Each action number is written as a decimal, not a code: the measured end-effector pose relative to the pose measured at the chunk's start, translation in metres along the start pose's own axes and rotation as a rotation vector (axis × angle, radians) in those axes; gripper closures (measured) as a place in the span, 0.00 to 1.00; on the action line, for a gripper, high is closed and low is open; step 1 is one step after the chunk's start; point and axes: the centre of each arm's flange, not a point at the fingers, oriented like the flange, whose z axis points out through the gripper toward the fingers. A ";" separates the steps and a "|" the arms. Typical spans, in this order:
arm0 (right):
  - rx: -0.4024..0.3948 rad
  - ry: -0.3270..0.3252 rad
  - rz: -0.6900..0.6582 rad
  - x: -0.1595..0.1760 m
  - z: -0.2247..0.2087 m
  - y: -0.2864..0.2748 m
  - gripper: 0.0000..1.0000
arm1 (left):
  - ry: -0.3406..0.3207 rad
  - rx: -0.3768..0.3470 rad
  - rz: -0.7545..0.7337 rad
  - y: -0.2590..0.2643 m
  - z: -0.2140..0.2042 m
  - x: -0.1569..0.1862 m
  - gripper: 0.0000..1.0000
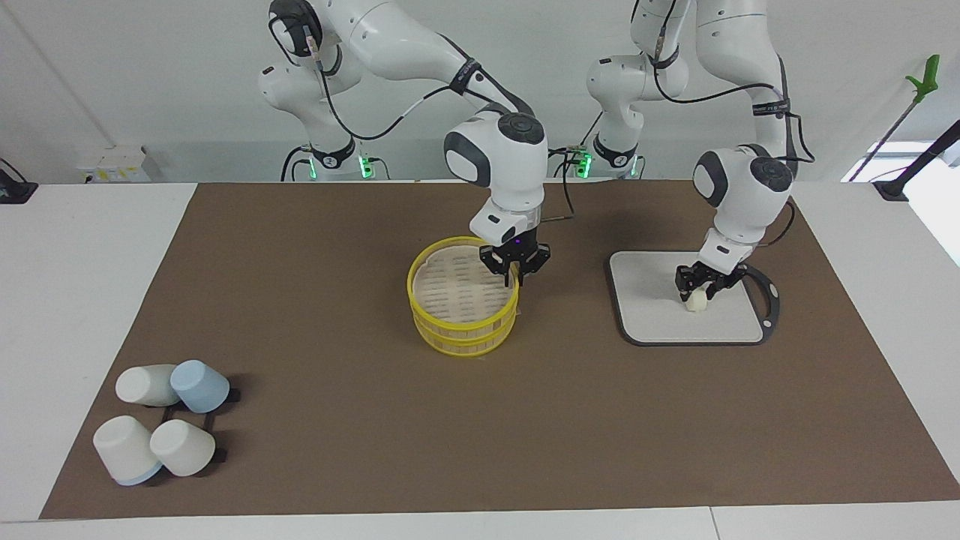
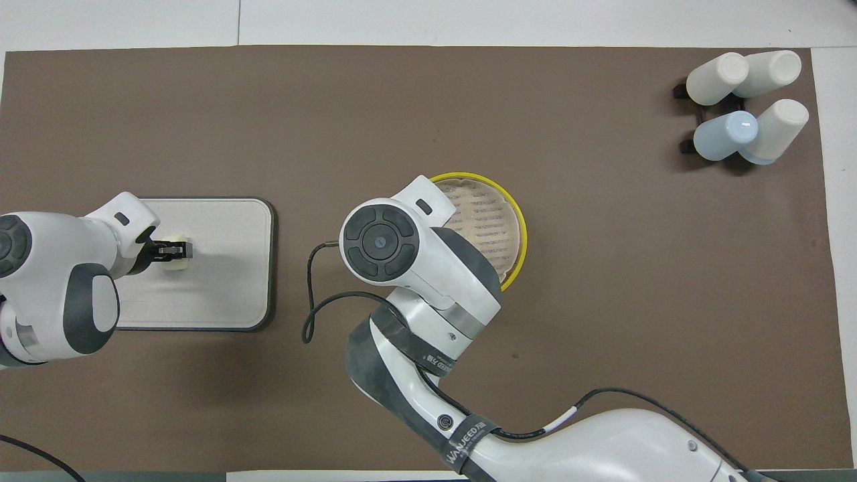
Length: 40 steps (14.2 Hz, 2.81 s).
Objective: Place bun in steamer
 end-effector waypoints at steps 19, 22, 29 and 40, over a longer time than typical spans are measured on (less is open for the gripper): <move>-0.076 -0.056 -0.082 0.105 -0.145 0.176 0.92 | -0.078 -0.037 -0.213 0.133 -0.232 0.061 0.71; -0.080 -0.103 -0.121 0.122 -0.165 0.257 0.92 | -0.055 -0.071 -0.310 0.287 -0.207 0.043 0.71; -0.055 -0.187 -0.137 0.120 -0.141 0.352 0.92 | -0.012 -0.087 -0.308 0.468 -0.060 0.001 0.71; -0.059 -0.164 -0.156 0.102 -0.128 0.344 0.92 | 0.000 -0.085 -0.288 0.476 -0.033 -0.005 0.00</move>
